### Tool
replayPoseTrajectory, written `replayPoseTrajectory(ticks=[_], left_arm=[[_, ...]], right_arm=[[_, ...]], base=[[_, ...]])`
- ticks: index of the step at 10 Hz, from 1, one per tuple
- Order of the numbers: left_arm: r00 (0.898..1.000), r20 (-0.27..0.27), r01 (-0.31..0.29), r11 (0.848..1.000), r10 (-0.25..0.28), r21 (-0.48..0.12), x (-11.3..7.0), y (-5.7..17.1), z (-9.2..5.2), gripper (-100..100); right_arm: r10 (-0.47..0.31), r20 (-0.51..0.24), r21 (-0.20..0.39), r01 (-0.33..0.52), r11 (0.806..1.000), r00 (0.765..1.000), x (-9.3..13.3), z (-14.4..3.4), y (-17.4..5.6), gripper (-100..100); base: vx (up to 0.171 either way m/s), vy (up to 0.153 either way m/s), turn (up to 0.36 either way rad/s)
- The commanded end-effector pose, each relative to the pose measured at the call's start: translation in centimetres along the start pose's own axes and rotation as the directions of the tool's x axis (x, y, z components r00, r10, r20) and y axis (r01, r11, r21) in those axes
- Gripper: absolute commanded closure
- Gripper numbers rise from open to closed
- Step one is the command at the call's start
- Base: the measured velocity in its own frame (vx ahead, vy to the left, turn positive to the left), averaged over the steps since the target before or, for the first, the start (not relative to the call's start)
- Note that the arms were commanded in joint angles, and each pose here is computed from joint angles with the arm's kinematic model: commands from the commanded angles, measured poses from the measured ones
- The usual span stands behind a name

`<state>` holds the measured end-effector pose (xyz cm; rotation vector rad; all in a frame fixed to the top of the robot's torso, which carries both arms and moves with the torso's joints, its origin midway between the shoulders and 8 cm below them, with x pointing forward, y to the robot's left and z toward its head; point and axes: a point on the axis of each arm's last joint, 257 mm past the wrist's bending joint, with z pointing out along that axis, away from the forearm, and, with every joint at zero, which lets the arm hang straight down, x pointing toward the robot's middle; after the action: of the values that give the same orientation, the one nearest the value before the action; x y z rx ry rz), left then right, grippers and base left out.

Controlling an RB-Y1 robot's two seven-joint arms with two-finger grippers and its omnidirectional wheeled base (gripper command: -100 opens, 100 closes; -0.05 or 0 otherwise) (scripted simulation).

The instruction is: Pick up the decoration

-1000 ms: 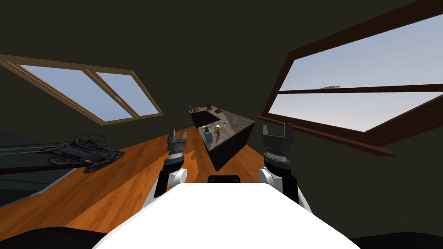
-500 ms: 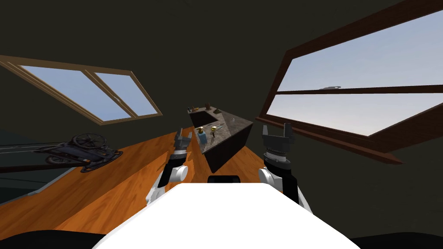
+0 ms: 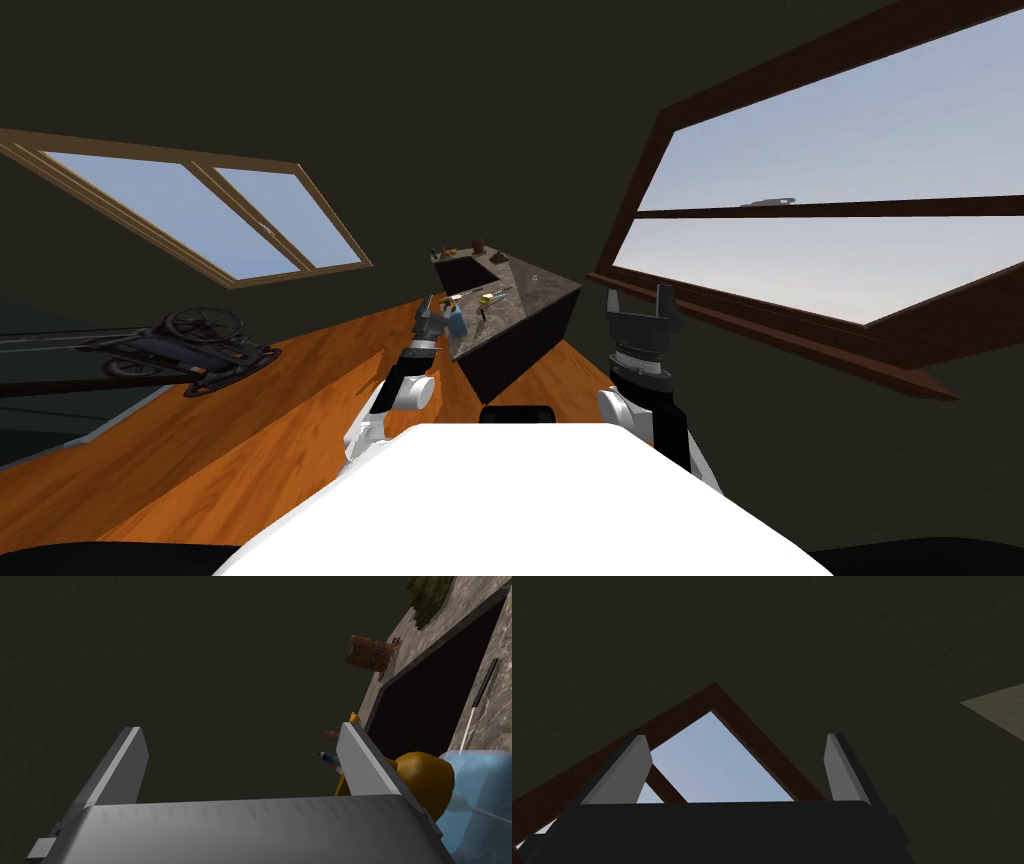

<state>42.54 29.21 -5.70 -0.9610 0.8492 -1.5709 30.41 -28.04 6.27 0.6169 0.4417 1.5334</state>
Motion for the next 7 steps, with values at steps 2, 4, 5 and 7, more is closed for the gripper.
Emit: replayPoseTrajectory(ticks=[2,4,5,7], left_arm=[[0.999,-0.014,0.044,0.996,-0.045,-0.075,-0.3,2.4,1.1,-100],[0.997,-0.018,0.069,0.99,-0.072,-0.126,-0.6,3.9,1.8,-100],[0.995,-0.019,0.093,0.98,-0.098,-0.175,-1.1,5.3,2.5,-100],[0.993,-0.012,0.115,0.967,-0.121,-0.226,-1.7,6.7,3.1,-100]], right_arm=[[0.0,0.0,0.0,0.0,1.0,1.0,0.0,0.0,0.0,0],[0.0,0.0,0.0,0.0,1.0,1.0,0.0,0.0,0.0,0],[0.0,0.0,0.0,0.0,1.0,1.0,0.0,0.0,0.0,0],[0.0,0.0,0.0,0.0,1.0,1.0,0.0,0.0,0.0,0]], base=[[0.07,-0.21,0.039],[0.044,-0.158,0.023],[0.075,-0.163,0.031],[0.068,-0.137,0.036]])
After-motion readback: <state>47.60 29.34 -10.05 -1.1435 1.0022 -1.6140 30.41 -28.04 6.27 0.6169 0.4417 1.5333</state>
